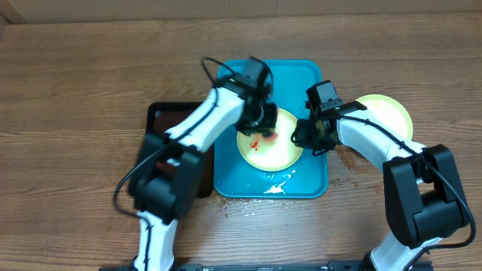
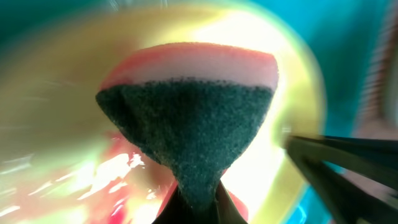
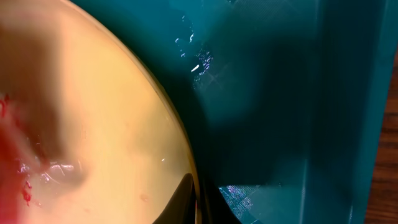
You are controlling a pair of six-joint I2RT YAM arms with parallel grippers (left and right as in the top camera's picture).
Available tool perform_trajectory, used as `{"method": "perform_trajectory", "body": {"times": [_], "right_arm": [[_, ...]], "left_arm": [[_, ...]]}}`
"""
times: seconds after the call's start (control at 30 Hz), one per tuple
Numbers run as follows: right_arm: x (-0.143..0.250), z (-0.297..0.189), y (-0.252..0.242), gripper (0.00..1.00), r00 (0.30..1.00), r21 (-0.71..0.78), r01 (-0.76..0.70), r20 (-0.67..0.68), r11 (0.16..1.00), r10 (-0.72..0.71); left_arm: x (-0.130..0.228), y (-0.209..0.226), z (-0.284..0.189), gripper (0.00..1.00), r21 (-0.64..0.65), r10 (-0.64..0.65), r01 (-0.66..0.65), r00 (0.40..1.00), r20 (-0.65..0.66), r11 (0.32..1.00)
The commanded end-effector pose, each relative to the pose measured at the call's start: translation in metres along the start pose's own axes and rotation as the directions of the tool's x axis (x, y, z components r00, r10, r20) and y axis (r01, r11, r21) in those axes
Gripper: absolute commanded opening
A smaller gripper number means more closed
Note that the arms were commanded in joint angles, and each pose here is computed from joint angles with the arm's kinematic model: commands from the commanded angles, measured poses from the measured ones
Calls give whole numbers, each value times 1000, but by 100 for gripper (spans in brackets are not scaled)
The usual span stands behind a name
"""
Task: Clean dirty plates on tray and stack at the side
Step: 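Scrub the yellow plate with the sponge while right gripper holds it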
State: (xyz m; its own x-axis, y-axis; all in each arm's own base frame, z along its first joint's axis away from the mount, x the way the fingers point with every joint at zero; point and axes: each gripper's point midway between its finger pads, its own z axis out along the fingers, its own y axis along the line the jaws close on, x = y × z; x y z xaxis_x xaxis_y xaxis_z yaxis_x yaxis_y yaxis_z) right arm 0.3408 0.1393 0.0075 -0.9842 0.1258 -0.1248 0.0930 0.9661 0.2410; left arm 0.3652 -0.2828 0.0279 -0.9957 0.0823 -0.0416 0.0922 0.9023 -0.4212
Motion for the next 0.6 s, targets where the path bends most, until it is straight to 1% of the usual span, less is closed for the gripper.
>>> {"method": "perform_trajectory", "body": {"times": [0.0, 0.07, 0.13, 0.23, 0.3, 0.4, 0.5, 0.57], "right_arm": [[7, 10, -2, 4, 1000, 18, 5, -29, 1000, -5], [7, 11, -2, 4, 1000, 18, 5, -30, 1000, -4], [8, 11, -2, 4, 1000, 18, 5, -31, 1000, -4], [8, 11, -2, 4, 1000, 18, 5, -31, 1000, -4], [8, 11, -2, 4, 1000, 18, 5, -31, 1000, -4], [8, 11, -2, 4, 1000, 18, 5, -31, 1000, -4], [8, 11, -2, 4, 1000, 18, 5, -31, 1000, -4], [8, 11, -2, 4, 1000, 18, 5, -31, 1000, -4]], "left_arm": [[15, -2, 26, 4, 20, -83, 85, 993, -89, 996], [21, 10, 33, 4, -27, -126, 124, 985, -117, 992], [24, 34, 31, 4, -143, -173, 158, 980, -101, 977], [20, 67, 14, 4, -320, -213, 189, 976, -43, 928], [15, 82, 1, 4, -410, -206, 184, 979, -9, 893], [12, 101, -13, 4, -521, -146, 127, 989, 5, 844], [13, 114, -19, 4, -584, -95, 66, 995, -18, 809], [15, 114, -19, 4, -587, -87, 51, 996, -34, 808]]}}
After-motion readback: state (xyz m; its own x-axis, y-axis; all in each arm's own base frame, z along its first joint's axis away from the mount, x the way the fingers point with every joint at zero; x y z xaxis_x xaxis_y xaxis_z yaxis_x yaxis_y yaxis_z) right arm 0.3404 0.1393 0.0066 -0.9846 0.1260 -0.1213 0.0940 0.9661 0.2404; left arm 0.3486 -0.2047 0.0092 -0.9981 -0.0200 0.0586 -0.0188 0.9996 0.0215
